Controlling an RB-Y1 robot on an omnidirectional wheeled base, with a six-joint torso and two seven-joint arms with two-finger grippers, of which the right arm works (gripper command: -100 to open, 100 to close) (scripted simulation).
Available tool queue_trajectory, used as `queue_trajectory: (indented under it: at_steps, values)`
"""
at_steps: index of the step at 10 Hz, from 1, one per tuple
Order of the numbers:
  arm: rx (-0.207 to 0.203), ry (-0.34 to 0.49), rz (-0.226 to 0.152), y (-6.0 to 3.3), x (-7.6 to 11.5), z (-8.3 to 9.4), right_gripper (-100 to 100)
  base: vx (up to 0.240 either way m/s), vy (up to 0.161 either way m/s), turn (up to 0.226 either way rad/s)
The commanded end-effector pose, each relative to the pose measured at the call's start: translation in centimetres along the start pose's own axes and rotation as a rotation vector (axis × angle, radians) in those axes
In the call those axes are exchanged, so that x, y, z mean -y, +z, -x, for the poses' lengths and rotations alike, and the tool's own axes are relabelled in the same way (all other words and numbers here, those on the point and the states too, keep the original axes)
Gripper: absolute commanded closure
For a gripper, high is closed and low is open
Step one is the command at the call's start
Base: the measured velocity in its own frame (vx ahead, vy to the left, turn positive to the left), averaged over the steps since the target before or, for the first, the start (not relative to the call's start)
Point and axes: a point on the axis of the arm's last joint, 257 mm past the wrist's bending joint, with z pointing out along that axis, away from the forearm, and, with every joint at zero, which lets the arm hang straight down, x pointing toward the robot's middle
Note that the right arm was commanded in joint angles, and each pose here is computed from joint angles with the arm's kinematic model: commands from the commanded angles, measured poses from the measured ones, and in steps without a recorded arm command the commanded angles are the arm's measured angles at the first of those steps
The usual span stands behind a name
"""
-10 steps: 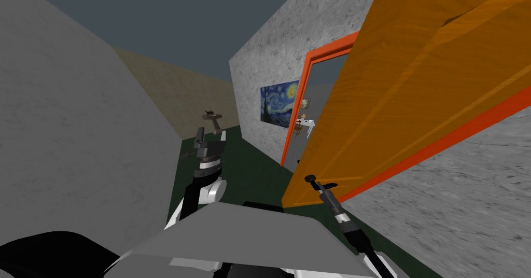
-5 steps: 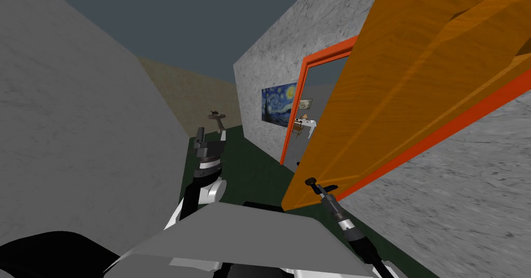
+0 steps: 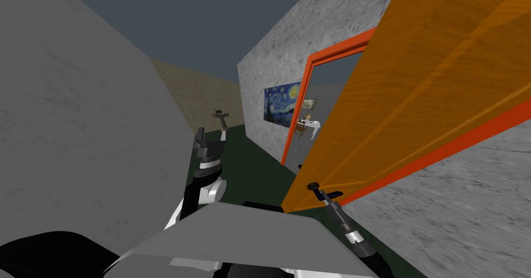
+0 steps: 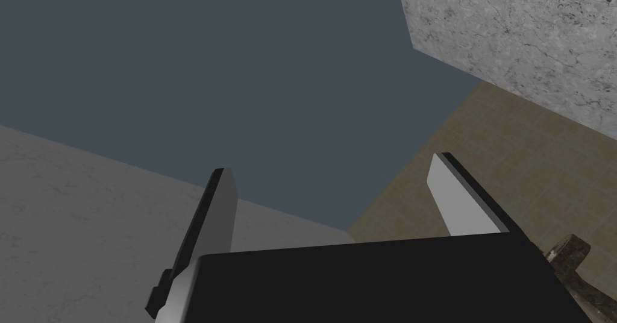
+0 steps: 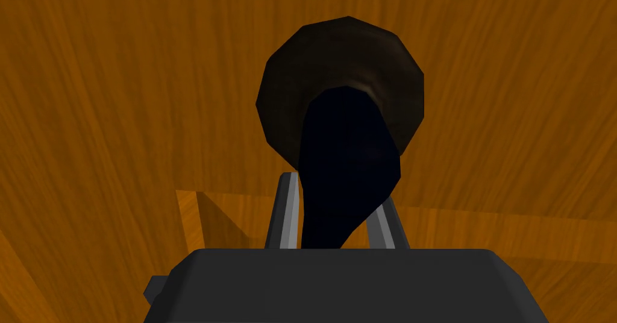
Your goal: Pull the door open
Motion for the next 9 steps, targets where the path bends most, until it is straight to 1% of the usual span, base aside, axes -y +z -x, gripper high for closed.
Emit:
queue_trajectory:
  at_steps: [1, 2, 3, 7, 8, 9]
  values:
    - [-0.009, -0.005, 0.002, -1.48, -0.2, -0.3, 100, -0.034, -0.062, 0.119]
    - [-0.015, -0.006, 0.003, -2.35, -0.2, -0.6, 100, -0.057, -0.067, 0.110]
    - [-0.015, -0.006, 0.003, -2.35, -0.2, -0.6, 100, -0.058, -0.030, 0.050]
    - [-0.037, -0.007, 0.007, -5.73, -0.5, -1.5, 100, -0.066, -0.042, 0.111]
    - [-0.037, -0.007, 0.007, -5.73, -0.5, -1.5, 100, -0.069, -0.027, 0.055]
    - [-0.042, -0.007, 0.008, -6.45, -0.6, -1.7, 100, -0.070, -0.027, 0.054]
